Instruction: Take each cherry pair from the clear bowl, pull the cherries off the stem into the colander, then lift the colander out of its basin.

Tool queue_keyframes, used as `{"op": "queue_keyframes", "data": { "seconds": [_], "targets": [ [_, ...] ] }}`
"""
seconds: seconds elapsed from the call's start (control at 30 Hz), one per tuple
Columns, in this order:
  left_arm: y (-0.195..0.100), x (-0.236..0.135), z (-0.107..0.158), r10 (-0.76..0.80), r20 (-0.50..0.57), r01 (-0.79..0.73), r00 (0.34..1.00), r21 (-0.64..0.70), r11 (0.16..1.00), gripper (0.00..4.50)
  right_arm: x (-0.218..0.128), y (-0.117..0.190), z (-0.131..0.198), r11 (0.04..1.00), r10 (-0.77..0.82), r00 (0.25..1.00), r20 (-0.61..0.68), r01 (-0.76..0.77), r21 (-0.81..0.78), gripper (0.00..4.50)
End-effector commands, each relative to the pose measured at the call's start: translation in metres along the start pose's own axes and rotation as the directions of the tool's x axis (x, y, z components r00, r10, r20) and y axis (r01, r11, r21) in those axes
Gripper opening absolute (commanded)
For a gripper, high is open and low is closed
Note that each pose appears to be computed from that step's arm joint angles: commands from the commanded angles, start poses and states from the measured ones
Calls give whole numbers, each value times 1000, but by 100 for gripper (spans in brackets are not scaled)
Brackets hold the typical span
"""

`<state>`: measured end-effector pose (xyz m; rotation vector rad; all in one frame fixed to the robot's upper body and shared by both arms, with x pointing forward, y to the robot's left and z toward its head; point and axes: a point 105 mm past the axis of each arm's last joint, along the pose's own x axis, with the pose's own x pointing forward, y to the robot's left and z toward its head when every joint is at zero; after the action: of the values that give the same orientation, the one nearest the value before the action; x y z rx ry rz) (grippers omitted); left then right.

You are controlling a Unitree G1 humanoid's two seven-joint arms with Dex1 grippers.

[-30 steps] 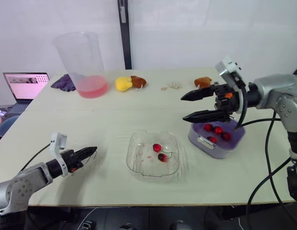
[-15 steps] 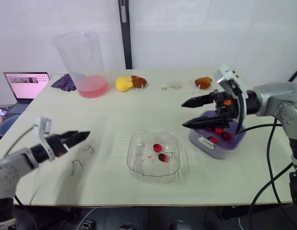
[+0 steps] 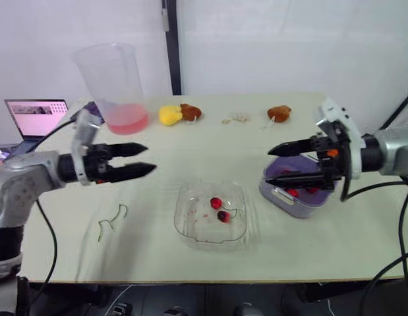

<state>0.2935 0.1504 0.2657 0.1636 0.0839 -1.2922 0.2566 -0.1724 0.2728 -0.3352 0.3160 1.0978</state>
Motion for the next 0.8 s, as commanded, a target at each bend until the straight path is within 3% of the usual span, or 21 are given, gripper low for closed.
{"op": "queue_keyframes", "data": {
  "seconds": [0.03,0.3,0.4,0.63,0.8],
  "targets": [
    [-11,16,14,-112,-59,120,992,156,980,447,-16,19,0,997,-70,997,-13,70,-27,450],
    [2,20,-1,-173,-67,181,983,144,973,447,-19,35,-17,965,-260,965,-17,259,-34,450],
    [4,18,-5,-169,-56,175,984,137,975,447,-7,28,-22,936,-350,932,-98,345,-64,450],
    [8,8,-23,-89,-55,96,994,134,986,447,78,35,-8,996,-84,982,-168,83,-10,450],
    [3,4,-30,-49,-44,54,998,113,992,447,127,36,-14,998,-50,969,-244,60,35,450]
  ]
}}
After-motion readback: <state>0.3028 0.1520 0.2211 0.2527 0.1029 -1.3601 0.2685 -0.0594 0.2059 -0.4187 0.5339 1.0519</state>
